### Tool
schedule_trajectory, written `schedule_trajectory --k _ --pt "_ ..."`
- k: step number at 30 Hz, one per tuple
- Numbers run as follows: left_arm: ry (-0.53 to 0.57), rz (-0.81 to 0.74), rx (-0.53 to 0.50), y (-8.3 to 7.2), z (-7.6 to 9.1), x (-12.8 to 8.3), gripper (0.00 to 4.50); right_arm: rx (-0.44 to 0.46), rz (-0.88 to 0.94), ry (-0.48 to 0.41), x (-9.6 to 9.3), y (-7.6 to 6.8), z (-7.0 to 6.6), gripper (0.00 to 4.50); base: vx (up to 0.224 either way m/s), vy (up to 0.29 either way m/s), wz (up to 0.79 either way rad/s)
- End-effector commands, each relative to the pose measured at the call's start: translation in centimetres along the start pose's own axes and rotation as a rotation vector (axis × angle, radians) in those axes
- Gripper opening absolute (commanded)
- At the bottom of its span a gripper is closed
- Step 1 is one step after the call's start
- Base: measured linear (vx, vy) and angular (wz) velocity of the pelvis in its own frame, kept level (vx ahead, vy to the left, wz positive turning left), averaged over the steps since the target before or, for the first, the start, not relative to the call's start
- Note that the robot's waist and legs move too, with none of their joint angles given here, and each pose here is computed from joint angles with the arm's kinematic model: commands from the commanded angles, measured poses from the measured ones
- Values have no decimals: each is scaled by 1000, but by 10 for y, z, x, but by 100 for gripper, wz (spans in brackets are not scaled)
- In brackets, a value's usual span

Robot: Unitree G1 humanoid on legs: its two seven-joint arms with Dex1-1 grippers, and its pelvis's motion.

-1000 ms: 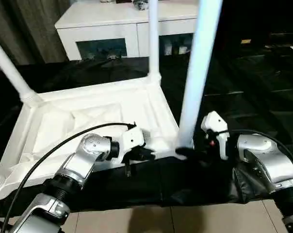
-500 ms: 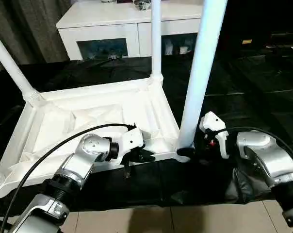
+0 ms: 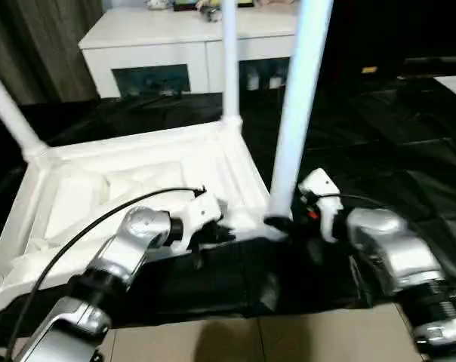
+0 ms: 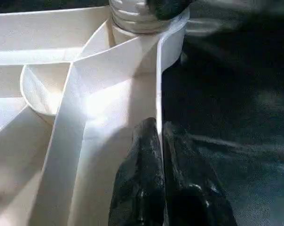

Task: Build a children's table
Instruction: Rotate leg to tighten

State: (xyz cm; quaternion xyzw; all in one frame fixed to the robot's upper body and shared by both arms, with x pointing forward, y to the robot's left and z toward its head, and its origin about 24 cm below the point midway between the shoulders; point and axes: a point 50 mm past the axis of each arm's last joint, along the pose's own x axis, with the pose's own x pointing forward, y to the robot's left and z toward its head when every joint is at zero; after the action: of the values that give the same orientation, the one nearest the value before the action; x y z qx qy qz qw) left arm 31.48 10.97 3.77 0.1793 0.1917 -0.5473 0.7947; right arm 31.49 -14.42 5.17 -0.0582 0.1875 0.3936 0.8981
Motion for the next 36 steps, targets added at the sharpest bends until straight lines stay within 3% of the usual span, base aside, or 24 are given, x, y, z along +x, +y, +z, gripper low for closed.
schedule_trajectory --k 1,6,13,15,19,25,28,33,36 --pt "14 37 -22 -1 5 14 0 75 -65 44 17 9 -13 257 0 0 0" --pt "22 241 -131 12 24 36 0 191 -393 34 42 7 -8 257 0 0 0" --pt "28 408 -150 21 32 47 0 148 -570 47 62 9 2 257 0 0 0" --pt "27 410 -133 20 32 49 0 138 -550 20 71 18 8 257 0 0 0" --pt "18 392 -116 19 33 49 0 133 -554 -48 73 20 17 331 0 0 0" --pt "18 313 -87 17 25 39 0 66 -483 -159 56 9 31 387 0 0 0" --pt "20 281 -69 16 21 34 0 17 -401 -156 48 8 29 387 0 0 0" --pt "5 80 -2 5 5 12 0 -45 -133 -152 6 4 18 387 0 0 0" --pt "30 32 -17 2 -1 5 0 -87 -20 -130 -6 5 14 387 0 0 0"
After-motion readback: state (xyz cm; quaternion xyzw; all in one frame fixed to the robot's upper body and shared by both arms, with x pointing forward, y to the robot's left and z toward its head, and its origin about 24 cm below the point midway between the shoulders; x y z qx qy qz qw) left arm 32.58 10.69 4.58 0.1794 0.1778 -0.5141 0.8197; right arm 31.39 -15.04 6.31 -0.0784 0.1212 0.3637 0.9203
